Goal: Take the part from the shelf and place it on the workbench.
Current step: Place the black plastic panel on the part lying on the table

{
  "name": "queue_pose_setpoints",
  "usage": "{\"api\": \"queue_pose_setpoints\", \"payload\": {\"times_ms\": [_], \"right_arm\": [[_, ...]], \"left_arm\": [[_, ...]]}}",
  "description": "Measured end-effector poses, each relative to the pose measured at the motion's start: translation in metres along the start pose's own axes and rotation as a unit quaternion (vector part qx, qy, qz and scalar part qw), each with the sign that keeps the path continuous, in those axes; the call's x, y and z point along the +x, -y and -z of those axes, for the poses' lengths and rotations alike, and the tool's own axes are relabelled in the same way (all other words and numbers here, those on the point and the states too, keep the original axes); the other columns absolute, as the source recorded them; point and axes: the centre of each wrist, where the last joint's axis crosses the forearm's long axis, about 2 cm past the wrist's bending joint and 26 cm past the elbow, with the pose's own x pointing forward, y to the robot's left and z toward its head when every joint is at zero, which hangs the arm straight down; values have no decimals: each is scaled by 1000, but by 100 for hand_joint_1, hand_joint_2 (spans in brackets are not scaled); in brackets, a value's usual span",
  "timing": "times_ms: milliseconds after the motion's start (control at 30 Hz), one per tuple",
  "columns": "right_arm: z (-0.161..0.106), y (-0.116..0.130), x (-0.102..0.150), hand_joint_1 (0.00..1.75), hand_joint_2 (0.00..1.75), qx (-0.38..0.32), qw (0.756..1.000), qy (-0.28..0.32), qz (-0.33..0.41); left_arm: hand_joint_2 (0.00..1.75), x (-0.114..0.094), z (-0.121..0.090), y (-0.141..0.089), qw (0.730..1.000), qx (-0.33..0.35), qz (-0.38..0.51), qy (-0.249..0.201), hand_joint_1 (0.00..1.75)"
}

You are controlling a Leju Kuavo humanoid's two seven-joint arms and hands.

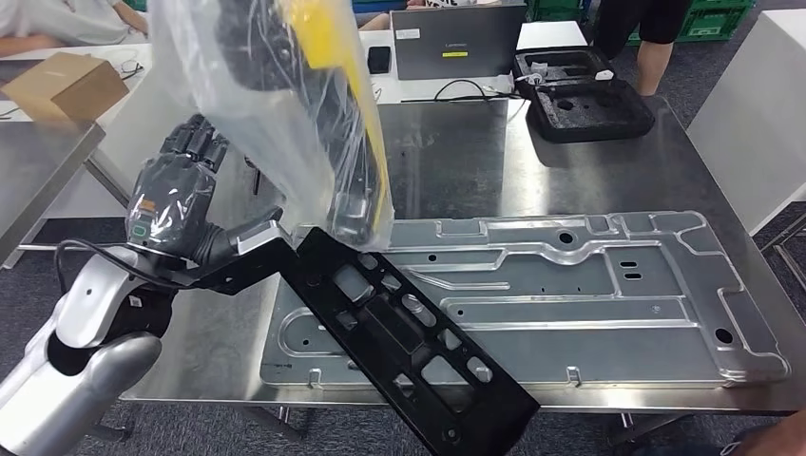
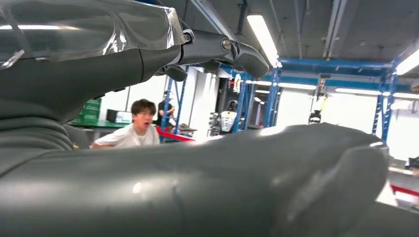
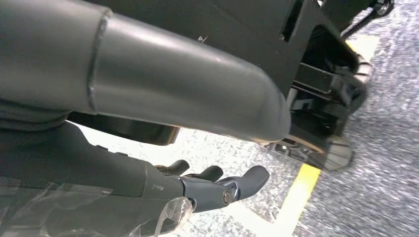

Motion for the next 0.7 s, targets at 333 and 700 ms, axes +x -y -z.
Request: {"api": "queue_pose_setpoints", "payload": {"times_ms": [333, 700], "right_arm": [[0, 4, -2, 0, 0, -5, 1000, -10, 3], [4, 43, -19, 0, 0, -53, 998, -38, 20]], "left_arm": [[0, -13, -5, -16, 1000, 22, 1, -18, 0], [0, -25, -16, -18, 999, 18, -14, -44, 0]]}}
